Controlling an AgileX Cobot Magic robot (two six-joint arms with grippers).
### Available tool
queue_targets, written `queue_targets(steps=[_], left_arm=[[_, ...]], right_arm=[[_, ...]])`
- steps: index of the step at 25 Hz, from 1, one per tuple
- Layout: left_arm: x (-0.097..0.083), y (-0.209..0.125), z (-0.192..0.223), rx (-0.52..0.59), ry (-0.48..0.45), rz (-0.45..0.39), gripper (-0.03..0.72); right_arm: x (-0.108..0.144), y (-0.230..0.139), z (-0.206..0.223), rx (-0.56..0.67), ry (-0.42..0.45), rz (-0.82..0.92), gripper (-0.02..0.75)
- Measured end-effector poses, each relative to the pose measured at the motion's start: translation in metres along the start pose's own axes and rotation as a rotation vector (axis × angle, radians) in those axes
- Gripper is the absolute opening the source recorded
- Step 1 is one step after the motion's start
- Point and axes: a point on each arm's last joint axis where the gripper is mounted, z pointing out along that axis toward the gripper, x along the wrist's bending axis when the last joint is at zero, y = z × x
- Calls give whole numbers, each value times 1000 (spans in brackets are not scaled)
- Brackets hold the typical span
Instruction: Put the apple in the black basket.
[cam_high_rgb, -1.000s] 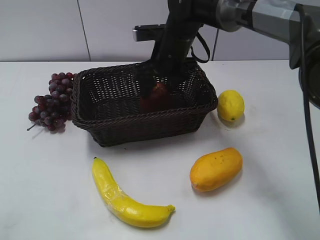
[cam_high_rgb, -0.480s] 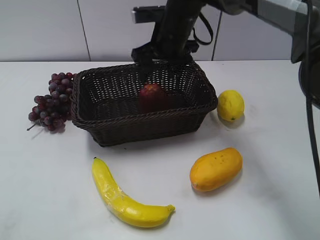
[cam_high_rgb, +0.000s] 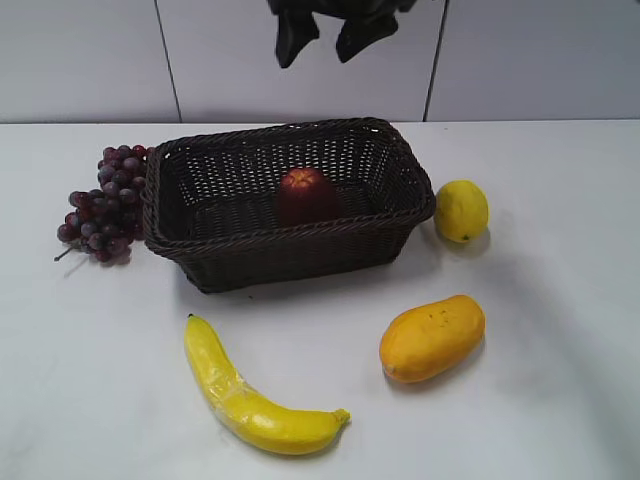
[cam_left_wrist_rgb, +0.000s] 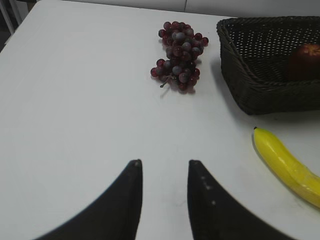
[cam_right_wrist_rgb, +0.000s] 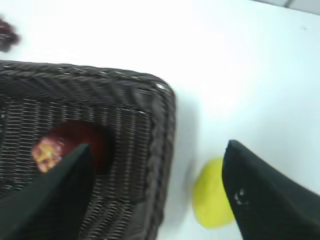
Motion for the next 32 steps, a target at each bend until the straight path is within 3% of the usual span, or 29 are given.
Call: queue_targets(steps=[9,16,21,32], left_arm=[[0,0,0,0,0,0,236],[0,0,0,0,0,0,236],[0,0,0,0,0,0,236],[0,0,0,0,0,0,236]], right_arm=[[-120,-30,-57,59,-165,228,595],[-174,-78,-103,125,-270,324,594],[-173,-107,-129,170,-319,317,594],[-130,-184,-171,158,-328,312,594]])
